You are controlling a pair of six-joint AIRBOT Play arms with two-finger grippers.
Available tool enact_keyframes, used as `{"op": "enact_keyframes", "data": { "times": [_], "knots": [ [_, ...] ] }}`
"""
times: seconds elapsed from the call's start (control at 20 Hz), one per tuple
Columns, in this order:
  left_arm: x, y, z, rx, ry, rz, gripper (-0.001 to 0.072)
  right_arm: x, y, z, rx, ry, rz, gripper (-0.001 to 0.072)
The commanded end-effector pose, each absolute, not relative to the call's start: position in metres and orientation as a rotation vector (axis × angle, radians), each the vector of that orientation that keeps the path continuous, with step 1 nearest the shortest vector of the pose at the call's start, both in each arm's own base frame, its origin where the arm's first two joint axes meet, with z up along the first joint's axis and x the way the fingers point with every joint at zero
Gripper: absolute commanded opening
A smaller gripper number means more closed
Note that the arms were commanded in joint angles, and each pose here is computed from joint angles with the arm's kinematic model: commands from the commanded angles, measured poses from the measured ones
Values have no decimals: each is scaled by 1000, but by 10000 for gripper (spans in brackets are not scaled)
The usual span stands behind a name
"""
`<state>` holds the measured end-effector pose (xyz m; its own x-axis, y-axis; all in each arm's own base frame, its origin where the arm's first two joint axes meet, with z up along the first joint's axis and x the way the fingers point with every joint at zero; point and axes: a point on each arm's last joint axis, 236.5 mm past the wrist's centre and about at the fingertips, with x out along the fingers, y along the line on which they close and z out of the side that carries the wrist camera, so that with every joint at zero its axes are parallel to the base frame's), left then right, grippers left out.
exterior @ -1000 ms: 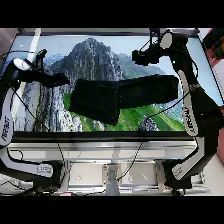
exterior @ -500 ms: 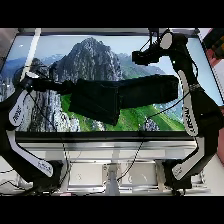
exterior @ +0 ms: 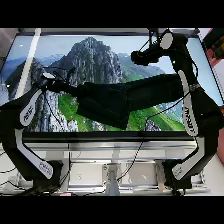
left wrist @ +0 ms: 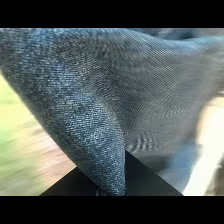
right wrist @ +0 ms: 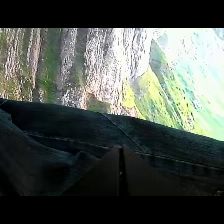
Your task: Fold the clothes and pants, and hang the long-sleeved shirts on hangers.
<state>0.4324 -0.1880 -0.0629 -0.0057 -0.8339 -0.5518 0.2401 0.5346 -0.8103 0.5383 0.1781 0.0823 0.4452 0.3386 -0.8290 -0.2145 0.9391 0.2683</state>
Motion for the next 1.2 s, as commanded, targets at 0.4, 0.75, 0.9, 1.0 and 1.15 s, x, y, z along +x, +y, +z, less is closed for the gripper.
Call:
{"op": "enact_keyframes", "data": {
  "times": [0.4, 0.75, 0.9, 1.0, 1.15],
  "knots": [
    [445, -165, 169, -771, 913, -797, 24, 505, 223, -6, 182, 1243, 408, 67],
    [448, -156, 236, -835, 725, -717, 25, 520, 376, 1, 439, 992, 513, 65],
    [469, -151, 250, -903, 638, -634, 25, 501, 427, 1, 487, 965, 574, 64],
    [476, -165, 252, -909, 609, -628, 25, 485, 462, 12, 528, 927, 627, 64],
    [485, -181, 258, -895, 548, -618, 26, 457, 506, 27, 537, 874, 703, 64]
  ]
}}
